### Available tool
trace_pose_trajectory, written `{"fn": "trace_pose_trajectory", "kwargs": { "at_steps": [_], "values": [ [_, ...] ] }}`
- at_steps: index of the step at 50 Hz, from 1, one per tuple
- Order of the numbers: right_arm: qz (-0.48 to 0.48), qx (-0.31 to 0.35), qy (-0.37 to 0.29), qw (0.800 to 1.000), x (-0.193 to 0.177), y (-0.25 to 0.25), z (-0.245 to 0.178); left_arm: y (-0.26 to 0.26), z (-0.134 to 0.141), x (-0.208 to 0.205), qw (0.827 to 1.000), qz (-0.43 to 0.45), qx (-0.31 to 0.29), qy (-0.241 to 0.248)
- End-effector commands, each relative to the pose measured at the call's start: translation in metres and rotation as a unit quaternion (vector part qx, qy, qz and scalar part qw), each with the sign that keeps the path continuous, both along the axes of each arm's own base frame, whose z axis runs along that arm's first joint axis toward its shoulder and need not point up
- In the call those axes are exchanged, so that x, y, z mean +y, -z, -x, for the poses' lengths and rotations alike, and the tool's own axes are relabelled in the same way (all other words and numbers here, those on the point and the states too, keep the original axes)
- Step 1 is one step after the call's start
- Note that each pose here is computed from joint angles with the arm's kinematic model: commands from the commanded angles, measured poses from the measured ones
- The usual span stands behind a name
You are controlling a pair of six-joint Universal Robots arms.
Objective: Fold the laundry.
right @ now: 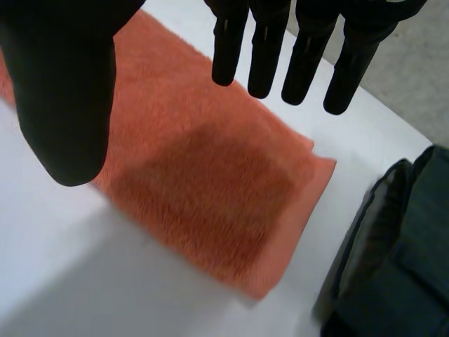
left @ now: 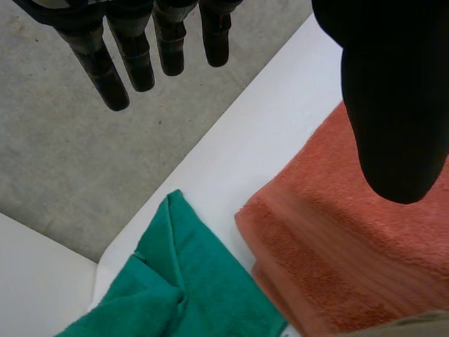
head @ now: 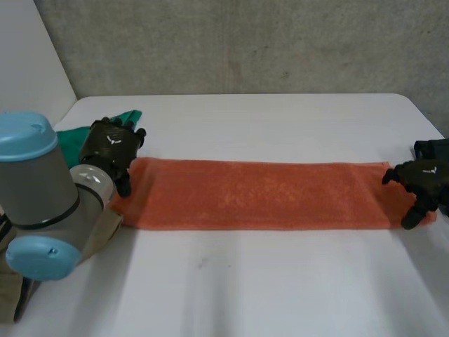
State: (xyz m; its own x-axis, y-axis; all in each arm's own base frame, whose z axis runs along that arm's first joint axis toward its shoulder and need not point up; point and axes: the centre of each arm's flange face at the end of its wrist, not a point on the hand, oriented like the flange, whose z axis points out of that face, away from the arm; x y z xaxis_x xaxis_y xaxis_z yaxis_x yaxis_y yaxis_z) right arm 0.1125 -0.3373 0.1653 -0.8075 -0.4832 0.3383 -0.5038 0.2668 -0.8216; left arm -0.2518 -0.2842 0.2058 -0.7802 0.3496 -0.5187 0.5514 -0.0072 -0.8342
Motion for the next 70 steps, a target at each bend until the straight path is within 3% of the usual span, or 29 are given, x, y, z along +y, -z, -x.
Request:
{"fn": "trace_pose_trajectory", "kwargs": {
  "at_steps": [1,12,21,27,31,35,36,39,43,47,52,54,58,59,63,67,70],
  "values": [
    [0.045,0.023,0.010,0.999,-0.013,0.034,0.010,0.001,0.000,0.002,1.000,0.003,0.028,-0.001],
    [0.077,0.058,0.082,0.992,-0.032,0.043,0.045,-0.004,-0.001,0.005,0.999,-0.001,0.054,-0.007],
    [0.155,0.139,0.151,0.966,-0.053,-0.012,0.111,-0.016,-0.008,0.009,0.998,0.013,0.061,-0.014],
    [0.182,0.177,0.151,0.955,-0.067,-0.033,0.111,-0.021,-0.013,0.010,0.998,0.018,0.063,-0.019],
    [0.216,0.176,0.089,0.956,-0.065,-0.046,0.060,-0.021,-0.016,0.013,0.998,0.017,0.064,-0.021],
    [0.284,0.159,-0.010,0.946,-0.048,-0.061,-0.017,-0.021,-0.017,0.015,0.997,0.014,0.069,-0.022],
    [0.316,0.149,-0.056,0.935,-0.035,-0.066,-0.051,-0.021,-0.017,0.016,0.997,0.014,0.071,-0.021],
    [0.358,0.128,-0.130,0.916,-0.012,-0.069,-0.098,-0.020,-0.017,0.019,0.997,0.009,0.074,-0.020],
    [0.378,0.076,-0.276,0.881,0.045,-0.042,-0.180,-0.018,-0.017,0.023,0.997,0.005,0.077,-0.018],
    [0.340,0.055,-0.374,0.861,0.094,-0.004,-0.222,-0.014,-0.017,0.028,0.997,-0.003,0.078,-0.016],
    [0.301,0.084,-0.433,0.846,0.132,0.034,-0.242,-0.010,-0.016,0.033,0.997,-0.010,0.076,-0.010],
    [0.299,0.095,-0.430,0.846,0.134,0.038,-0.244,-0.009,-0.015,0.034,0.997,-0.011,0.076,-0.009],
    [0.301,0.102,-0.354,0.880,0.115,0.026,-0.237,-0.008,-0.013,0.035,0.997,-0.010,0.076,-0.004],
    [0.295,0.080,-0.312,0.900,0.104,0.018,-0.231,-0.008,-0.012,0.035,0.997,-0.010,0.077,-0.002],
    [0.271,-0.026,-0.227,0.935,0.082,-0.024,-0.204,-0.009,-0.008,0.036,0.997,-0.007,0.079,0.006],
    [0.220,-0.110,-0.169,0.955,0.073,-0.048,-0.173,-0.011,0.003,0.041,0.996,0.001,0.084,0.027],
    [0.177,-0.124,-0.148,0.965,0.072,-0.045,-0.158,-0.011,0.013,0.047,0.995,0.002,0.086,0.046]
  ]
}}
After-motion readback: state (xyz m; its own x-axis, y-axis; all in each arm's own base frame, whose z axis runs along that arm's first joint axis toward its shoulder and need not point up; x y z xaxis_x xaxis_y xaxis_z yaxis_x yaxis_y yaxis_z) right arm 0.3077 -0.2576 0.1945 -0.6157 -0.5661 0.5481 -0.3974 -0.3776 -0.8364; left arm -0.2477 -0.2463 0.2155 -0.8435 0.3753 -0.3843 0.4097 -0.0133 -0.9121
